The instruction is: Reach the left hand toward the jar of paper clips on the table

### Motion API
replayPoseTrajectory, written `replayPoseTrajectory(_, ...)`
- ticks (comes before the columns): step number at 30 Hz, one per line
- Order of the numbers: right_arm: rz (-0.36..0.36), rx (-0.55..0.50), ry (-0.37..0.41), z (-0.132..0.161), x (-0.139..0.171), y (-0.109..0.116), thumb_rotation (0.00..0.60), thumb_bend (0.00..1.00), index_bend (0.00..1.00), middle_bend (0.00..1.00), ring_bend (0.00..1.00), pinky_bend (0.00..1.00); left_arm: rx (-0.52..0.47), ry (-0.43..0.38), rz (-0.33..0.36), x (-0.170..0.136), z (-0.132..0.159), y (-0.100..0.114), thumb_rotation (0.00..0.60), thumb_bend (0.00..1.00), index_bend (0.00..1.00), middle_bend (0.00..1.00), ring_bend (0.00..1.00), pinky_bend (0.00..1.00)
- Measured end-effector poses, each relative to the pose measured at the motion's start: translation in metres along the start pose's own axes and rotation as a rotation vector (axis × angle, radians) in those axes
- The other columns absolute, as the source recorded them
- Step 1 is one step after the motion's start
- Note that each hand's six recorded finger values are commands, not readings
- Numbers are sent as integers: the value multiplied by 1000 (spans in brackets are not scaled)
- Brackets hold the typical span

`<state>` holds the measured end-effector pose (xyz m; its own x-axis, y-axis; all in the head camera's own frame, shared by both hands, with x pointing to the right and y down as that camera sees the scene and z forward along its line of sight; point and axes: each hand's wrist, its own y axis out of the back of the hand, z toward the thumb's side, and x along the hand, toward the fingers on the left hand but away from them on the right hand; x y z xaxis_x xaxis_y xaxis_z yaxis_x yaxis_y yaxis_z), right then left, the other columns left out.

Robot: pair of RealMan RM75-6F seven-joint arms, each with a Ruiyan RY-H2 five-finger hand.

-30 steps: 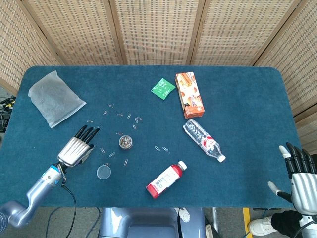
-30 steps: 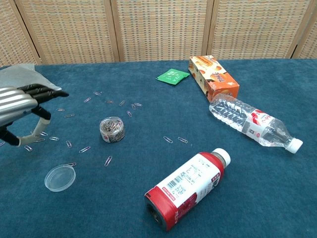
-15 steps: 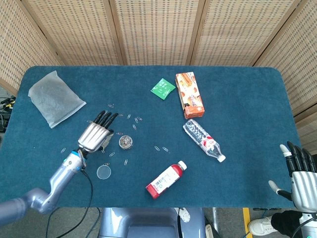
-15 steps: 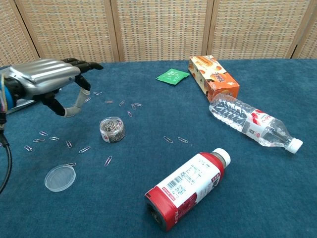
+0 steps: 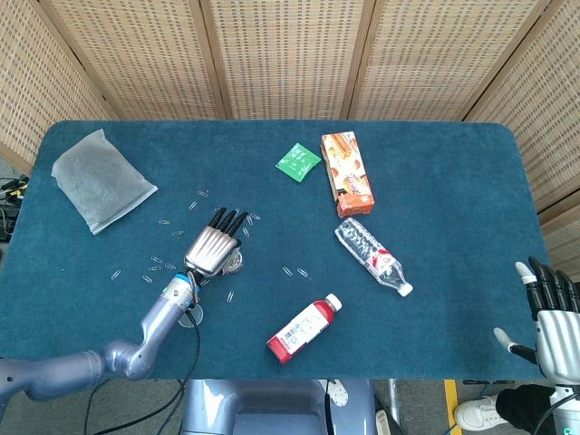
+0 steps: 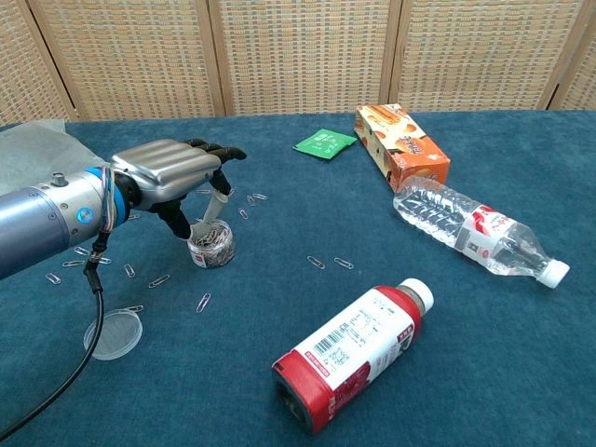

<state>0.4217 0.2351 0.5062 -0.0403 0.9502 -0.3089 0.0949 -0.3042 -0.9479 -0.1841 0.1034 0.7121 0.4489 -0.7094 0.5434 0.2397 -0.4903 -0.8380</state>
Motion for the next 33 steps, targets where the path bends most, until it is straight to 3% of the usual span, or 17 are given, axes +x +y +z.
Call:
replayPoseTrajectory(8, 2, -3, -2, -1, -1, 0, 600, 0, 0, 0, 0, 0, 50, 24, -7, 0, -5, 0, 600, 393, 695, 0, 0, 0)
replayPoseTrajectory(11, 2, -1, 1, 0, -1, 0, 600, 0, 0, 0, 0, 0, 52, 34, -21, 0, -6, -2, 600, 386, 391, 0, 0, 0)
replayPoseTrajectory(12, 3, -1, 1, 0, -1, 0, 600, 0, 0, 0, 0, 0, 52, 37, -22, 0, -5, -2, 600, 378, 247, 0, 0, 0)
replayPoseTrajectory(15, 3, -1, 2, 1, -1, -1, 600, 0, 0, 0, 0, 0, 30, 35, -26, -1, -3, -2, 600, 308, 17, 0, 0, 0)
replayPoseTrajectory(26, 2, -1, 10, 3, 1, 0, 600, 0, 0, 0, 0, 0, 2, 30, -13, -11, -7, 13, 600, 264, 0, 0, 0, 0)
replayPoseTrajectory(30, 2, -2, 14, 4, 1, 0, 600, 0, 0, 0, 0, 0, -20, 42, 23, -20, -18, 31, 600, 249, 0, 0, 0, 0)
replayPoseTrajectory(33, 1, -3, 15, 4, 1, 0, 600, 0, 0, 0, 0, 0, -35, 62, 58, -31, -32, 46, 600, 171, 0, 0, 0, 0)
